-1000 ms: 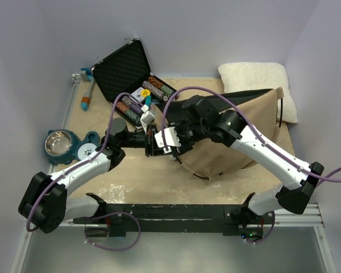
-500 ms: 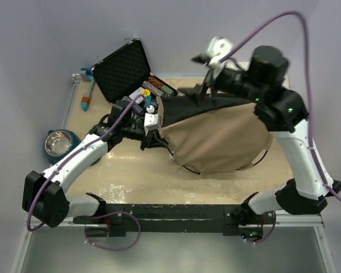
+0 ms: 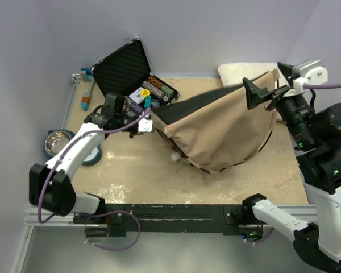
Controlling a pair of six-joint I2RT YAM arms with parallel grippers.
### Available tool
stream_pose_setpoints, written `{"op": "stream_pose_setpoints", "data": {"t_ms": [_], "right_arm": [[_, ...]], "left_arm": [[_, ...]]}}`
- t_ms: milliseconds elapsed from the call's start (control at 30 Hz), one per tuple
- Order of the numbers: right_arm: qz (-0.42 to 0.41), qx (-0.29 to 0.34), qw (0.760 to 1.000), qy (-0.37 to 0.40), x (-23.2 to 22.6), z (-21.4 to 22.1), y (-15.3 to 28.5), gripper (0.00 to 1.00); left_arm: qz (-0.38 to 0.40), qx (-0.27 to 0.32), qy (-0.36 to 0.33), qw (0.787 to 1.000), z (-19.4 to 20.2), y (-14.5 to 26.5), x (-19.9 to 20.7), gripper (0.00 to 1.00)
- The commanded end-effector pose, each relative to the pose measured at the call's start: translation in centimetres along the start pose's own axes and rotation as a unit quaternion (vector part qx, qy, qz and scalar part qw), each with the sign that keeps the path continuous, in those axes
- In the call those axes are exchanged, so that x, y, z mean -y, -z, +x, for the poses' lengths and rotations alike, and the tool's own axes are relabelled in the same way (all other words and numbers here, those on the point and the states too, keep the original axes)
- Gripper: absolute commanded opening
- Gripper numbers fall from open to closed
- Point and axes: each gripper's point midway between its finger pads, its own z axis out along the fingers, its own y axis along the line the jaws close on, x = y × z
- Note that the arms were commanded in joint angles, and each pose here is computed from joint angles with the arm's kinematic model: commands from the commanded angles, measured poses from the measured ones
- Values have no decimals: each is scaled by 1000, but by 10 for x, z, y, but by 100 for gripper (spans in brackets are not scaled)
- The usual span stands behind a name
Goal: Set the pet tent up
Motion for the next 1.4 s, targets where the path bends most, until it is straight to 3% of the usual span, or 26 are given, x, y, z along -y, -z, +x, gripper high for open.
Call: {"op": "stream_pose_setpoints", "data": {"t_ms": [0,100,200,367,467,600,800,933,1033,1100,1200,1367], "right_arm": [[41,-69,997,-13,6,59,4,98],[-26,-63,997,-27,-19,59,21,99],[-56,-35,997,-33,-25,35,32,98],[-15,14,1000,7,-2,-3,36,98],[-10,-7,1000,22,-1,11,40,99],[-19,-95,995,17,-9,63,52,98],[-28,-243,969,48,-14,143,107,91],[32,-288,953,87,9,161,145,77],[91,-301,940,132,34,164,165,75],[121,-289,941,125,43,151,167,79],[96,-222,967,78,34,105,149,91],[24,-115,992,49,18,22,110,98]], "left_arm": [[-55,-38,-115,991,2,1,-86,0],[-71,-38,-123,989,-5,-3,-122,6],[-63,-39,-98,992,-11,-2,-132,25],[-72,-7,-23,997,-42,15,-119,47],[-133,-16,44,990,-42,24,-130,63],[-149,-37,150,977,-20,13,-146,67],[-77,-5,301,951,-18,-31,-180,72],[-69,26,320,944,-29,-52,-203,71],[-61,22,313,948,-28,-76,-197,74],[-42,13,313,949,-26,-99,-183,76],[-3,-5,313,950,-24,-136,-152,78],[33,9,300,953,-80,-162,-98,73]]}}
